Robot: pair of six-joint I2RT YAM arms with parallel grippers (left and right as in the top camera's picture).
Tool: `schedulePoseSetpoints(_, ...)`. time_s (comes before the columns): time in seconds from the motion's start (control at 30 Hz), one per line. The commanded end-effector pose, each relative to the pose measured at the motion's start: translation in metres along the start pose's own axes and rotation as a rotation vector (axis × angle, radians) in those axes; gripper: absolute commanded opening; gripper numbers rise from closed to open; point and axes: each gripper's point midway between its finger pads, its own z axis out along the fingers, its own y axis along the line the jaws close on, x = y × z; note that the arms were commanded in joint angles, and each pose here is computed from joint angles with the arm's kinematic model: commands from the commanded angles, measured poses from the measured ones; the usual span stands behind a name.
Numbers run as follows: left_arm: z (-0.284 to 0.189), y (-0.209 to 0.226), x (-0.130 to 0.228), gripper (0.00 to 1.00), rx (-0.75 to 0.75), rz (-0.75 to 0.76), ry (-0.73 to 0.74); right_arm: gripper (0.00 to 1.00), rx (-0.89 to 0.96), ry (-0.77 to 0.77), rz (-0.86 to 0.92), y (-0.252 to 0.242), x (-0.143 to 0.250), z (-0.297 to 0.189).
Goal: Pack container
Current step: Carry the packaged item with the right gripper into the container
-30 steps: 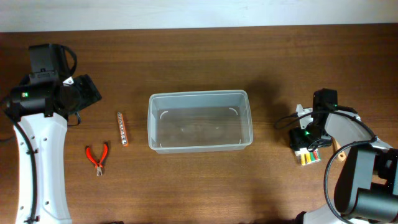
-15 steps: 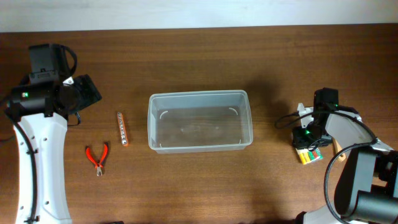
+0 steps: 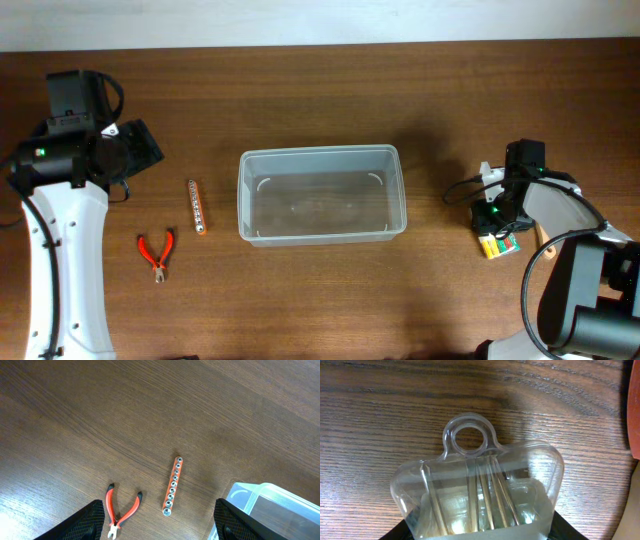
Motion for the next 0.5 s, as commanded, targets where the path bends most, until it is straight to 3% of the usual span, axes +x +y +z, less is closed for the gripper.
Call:
schedulePoseSetpoints(0.0,-0.007,0.002,-0.006,0.72,-0.007,-0.013,-0.026,0.04,-0.010,0.011,0.004,0.001,0.001,0.007)
schedulePoseSetpoints(0.47,-0.007,0.006,-0.007,0.73,-0.029,-0.013,-0.034,0.04,0.032,-0.116,0.007,-0.022,-0.060,-0.057)
